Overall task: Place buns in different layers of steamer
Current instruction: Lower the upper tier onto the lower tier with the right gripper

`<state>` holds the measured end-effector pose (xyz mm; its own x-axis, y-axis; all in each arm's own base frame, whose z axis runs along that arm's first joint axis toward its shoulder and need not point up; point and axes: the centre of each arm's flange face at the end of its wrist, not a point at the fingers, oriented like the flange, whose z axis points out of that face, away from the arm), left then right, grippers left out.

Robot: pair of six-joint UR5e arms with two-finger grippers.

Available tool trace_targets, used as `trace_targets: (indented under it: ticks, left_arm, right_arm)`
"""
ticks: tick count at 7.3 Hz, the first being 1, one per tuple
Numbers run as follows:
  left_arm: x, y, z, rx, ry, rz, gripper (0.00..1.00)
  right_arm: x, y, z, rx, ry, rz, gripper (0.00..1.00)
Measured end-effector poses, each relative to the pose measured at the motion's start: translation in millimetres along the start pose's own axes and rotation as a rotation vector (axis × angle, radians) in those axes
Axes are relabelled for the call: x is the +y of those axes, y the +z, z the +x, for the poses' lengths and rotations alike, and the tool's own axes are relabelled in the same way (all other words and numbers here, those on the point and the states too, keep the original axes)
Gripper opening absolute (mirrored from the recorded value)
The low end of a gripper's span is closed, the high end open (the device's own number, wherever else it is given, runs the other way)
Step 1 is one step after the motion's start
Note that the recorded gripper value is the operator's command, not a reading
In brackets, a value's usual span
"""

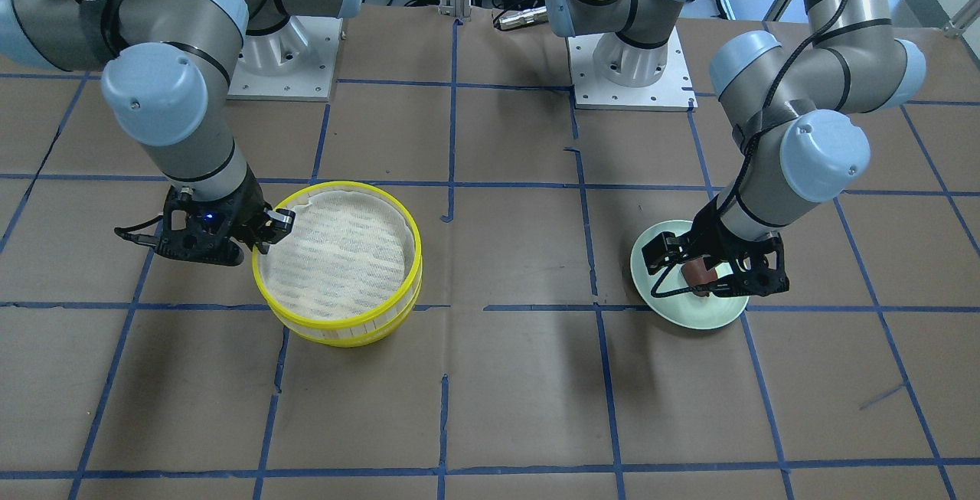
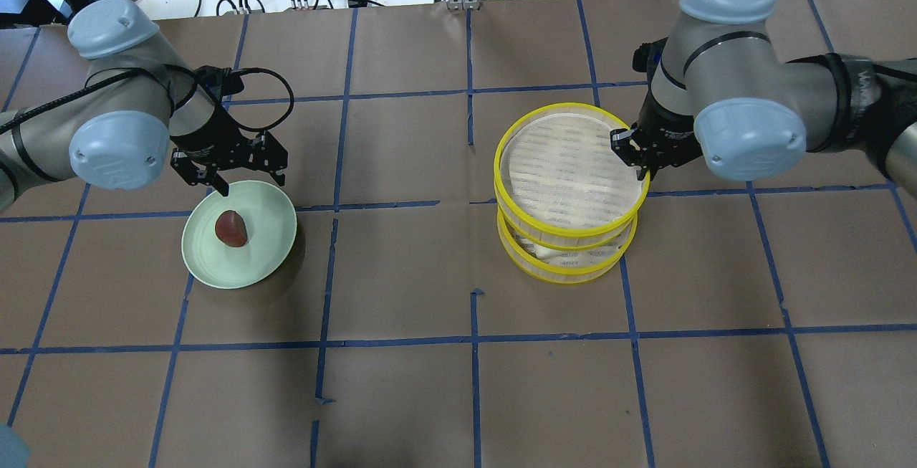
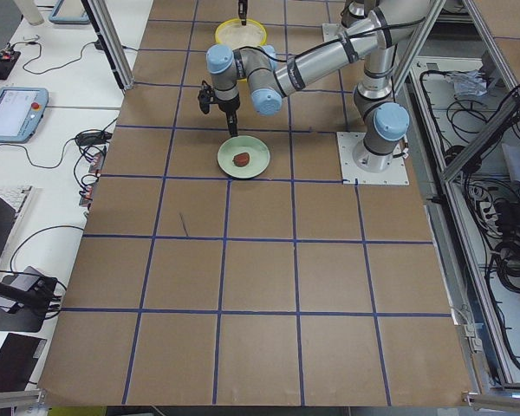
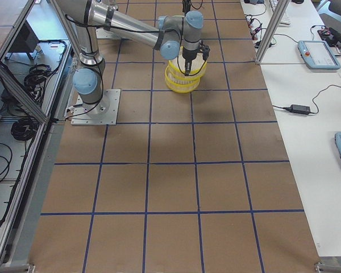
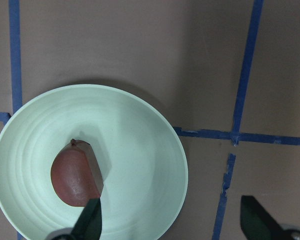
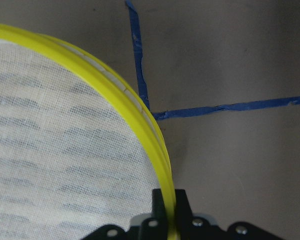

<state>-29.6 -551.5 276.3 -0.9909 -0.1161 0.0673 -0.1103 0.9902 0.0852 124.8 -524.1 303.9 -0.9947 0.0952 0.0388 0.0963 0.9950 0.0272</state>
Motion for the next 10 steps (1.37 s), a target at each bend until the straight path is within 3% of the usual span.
trace_targets:
  ticks: [10]
  left_arm:
    - [-4,3,-1,0.004,0.001,0.012,0.97]
  right_arm:
    - [11,24,13,0.019,-0.035,-0.032,0.05]
